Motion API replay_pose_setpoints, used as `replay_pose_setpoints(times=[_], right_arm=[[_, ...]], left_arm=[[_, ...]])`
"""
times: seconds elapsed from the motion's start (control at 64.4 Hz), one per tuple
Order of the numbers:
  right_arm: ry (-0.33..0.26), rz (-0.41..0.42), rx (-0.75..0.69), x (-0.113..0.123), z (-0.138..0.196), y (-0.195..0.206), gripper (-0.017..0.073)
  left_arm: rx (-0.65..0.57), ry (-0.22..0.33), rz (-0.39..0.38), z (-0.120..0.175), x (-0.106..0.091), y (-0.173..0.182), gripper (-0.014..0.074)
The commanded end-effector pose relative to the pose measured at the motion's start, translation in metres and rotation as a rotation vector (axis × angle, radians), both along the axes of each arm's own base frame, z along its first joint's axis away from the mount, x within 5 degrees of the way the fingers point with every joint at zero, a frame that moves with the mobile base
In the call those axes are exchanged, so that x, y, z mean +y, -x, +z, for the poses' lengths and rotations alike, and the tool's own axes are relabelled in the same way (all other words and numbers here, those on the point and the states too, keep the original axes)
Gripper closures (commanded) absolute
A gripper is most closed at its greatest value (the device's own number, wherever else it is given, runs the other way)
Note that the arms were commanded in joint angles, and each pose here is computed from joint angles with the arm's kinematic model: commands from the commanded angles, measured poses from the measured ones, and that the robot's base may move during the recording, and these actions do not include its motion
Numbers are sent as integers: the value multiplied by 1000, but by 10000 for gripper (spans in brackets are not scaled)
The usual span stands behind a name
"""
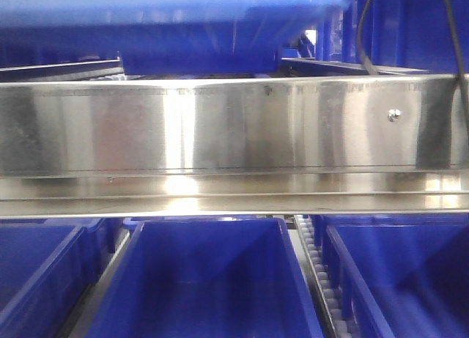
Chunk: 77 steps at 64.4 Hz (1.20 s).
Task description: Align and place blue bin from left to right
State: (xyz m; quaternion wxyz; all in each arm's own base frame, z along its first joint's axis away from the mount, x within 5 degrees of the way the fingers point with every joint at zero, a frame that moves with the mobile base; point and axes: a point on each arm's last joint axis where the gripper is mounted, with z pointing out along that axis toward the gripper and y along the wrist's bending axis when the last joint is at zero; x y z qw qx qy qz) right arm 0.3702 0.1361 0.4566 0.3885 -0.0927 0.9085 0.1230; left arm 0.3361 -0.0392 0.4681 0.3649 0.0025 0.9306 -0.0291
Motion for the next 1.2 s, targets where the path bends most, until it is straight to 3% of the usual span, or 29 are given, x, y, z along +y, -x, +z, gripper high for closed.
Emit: replay_pose_setpoints(times=[0.0, 0.248, 0.404, 1.18], right_arm=[[-17, -32, -127, -13, 34, 21, 638], [-23, -34, -164, -27, 64, 59, 638], [7, -17, -218, -34, 77, 74, 638], [28, -12, -220, -34, 75, 73, 638]], left_arm=[[-160, 17, -41, 33, -9, 24, 603], [-249, 24, -47, 58, -28, 61, 602], [-296, 41, -42, 69, -37, 80, 602], [-340, 26, -25, 73, -38, 79, 602]])
